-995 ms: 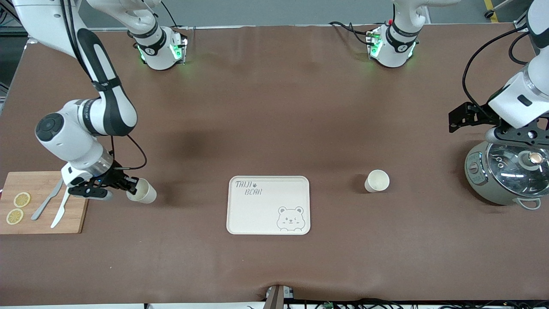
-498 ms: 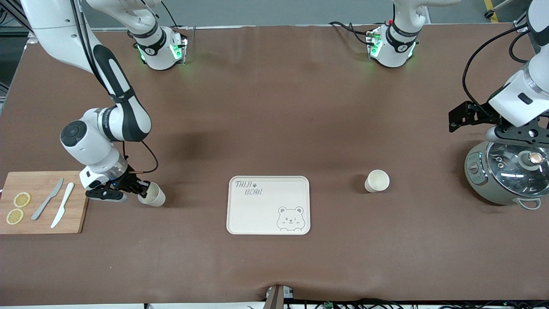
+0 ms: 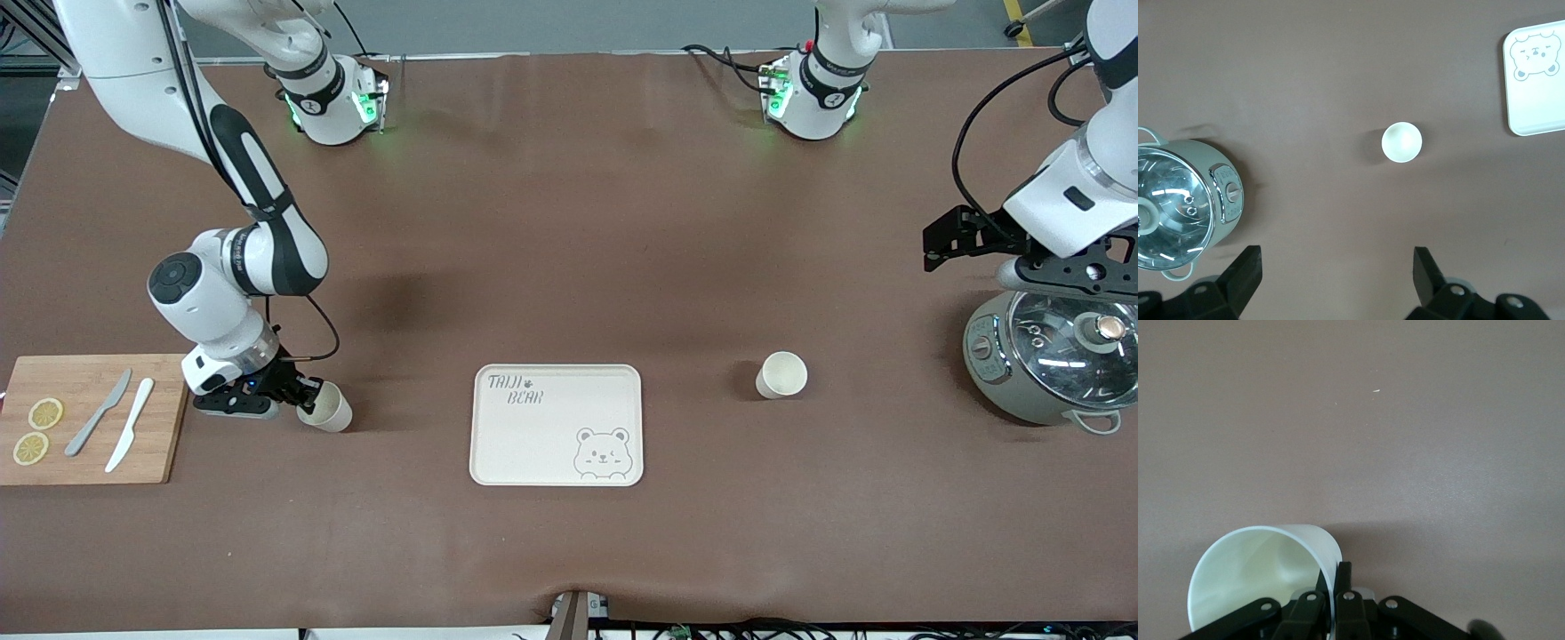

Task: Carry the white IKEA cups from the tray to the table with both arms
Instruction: 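Lower the cup onto the table beside the cutting board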

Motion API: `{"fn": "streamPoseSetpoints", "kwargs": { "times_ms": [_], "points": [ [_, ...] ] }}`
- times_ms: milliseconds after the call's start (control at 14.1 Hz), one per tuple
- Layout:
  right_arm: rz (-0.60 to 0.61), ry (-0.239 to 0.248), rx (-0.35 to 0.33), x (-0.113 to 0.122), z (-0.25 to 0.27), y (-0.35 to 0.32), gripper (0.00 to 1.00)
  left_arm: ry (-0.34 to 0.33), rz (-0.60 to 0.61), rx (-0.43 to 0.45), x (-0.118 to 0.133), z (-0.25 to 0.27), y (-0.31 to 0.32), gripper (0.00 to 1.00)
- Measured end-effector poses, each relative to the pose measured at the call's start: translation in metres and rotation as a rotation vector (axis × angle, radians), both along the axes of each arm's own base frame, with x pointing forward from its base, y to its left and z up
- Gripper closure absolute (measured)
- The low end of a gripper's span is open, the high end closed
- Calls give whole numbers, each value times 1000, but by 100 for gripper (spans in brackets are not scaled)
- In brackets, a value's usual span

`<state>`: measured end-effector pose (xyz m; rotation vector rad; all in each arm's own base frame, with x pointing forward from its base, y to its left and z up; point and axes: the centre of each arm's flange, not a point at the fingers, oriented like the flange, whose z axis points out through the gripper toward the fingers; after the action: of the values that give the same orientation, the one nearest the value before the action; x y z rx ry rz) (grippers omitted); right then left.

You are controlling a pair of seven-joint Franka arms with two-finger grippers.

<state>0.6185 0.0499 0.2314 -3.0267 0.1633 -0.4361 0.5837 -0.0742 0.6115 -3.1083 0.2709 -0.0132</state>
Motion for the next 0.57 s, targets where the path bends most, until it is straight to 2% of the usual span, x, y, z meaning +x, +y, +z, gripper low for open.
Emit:
{"fn": "streamPoseSetpoints", "kwargs": {
  "times_ms": [355, 498, 569],
  "points": [
    [2, -8, -2, -1, -7, 2, 96, 0, 0, 0, 1, -1, 0, 0],
    [2, -8, -2, -1, -7, 2, 81, -1, 0, 0, 1, -1, 0, 0],
    [2, -8, -2, -1, -7, 2, 69, -1, 0, 0, 1, -1, 0, 0]
  ]
}}
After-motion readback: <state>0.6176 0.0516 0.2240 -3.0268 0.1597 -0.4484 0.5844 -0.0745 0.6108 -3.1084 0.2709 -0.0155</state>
